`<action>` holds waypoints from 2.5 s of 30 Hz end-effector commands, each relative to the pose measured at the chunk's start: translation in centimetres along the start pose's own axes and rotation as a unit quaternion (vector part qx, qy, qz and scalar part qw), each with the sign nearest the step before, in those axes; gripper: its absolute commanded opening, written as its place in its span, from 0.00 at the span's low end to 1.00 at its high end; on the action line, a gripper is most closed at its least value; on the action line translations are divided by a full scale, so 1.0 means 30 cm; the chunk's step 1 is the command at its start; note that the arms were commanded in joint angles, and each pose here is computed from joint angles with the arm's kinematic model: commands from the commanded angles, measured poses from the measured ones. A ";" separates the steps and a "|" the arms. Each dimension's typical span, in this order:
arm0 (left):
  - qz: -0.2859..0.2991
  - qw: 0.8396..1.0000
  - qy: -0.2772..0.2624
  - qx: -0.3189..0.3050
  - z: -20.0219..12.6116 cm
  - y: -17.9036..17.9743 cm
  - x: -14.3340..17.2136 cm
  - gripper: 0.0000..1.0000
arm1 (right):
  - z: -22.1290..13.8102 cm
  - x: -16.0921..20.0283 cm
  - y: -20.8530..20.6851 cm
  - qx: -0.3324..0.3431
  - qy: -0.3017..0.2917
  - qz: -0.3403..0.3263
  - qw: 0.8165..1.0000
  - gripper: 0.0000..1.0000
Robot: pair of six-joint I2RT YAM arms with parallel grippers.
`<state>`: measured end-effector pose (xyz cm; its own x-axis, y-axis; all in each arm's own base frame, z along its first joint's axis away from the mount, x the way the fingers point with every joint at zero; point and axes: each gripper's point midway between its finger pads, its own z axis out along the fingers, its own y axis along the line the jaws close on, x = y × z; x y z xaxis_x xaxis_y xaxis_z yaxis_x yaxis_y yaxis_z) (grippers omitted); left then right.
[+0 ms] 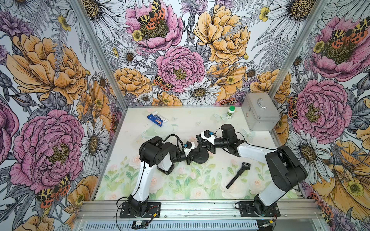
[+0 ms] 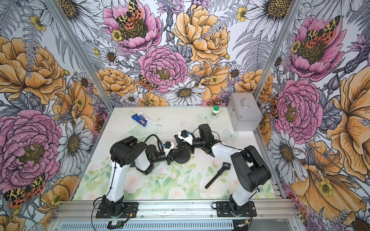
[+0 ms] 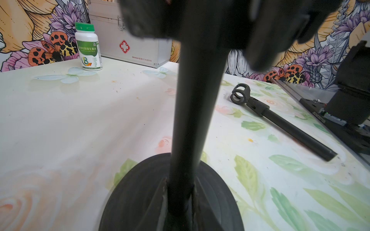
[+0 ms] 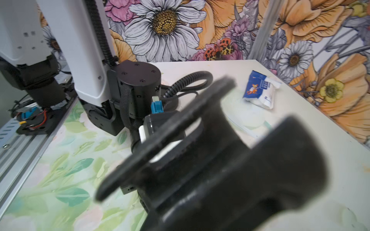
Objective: Assemble a microphone stand
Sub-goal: Screw the microphone stand pole into the microphone stand base.
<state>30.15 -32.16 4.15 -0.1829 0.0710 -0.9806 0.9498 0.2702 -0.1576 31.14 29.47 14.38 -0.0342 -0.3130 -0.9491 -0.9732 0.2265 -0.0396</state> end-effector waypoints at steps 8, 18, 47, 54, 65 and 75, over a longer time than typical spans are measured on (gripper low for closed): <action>-0.060 0.996 0.047 -0.044 -0.036 0.036 0.129 0.21 | -0.016 0.101 -0.077 0.309 -0.014 0.111 0.945 0.00; -0.059 0.996 0.052 -0.032 -0.026 0.014 0.144 0.20 | -0.021 0.033 0.079 -0.016 -0.029 0.063 0.997 0.41; -0.066 0.996 0.053 -0.037 -0.031 0.024 0.151 0.20 | 0.023 0.024 -0.014 0.219 -0.037 0.061 0.973 0.34; -0.059 0.996 0.053 -0.037 -0.032 0.016 0.149 0.19 | -0.038 0.012 0.052 0.040 -0.011 -0.003 0.999 0.41; -0.049 0.997 0.048 -0.034 -0.025 0.015 0.129 0.20 | -0.024 -0.021 0.027 -0.070 -0.005 0.026 0.997 0.41; -0.057 0.997 0.051 -0.034 -0.025 0.013 0.139 0.19 | -0.006 0.034 -0.007 -0.034 0.025 0.069 0.997 0.00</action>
<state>30.26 -32.03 4.01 -0.1867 0.0727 -0.9797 0.9445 0.2878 -0.1586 31.37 29.28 15.41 -0.0817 -0.2892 -0.9538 -0.9894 0.1386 0.0427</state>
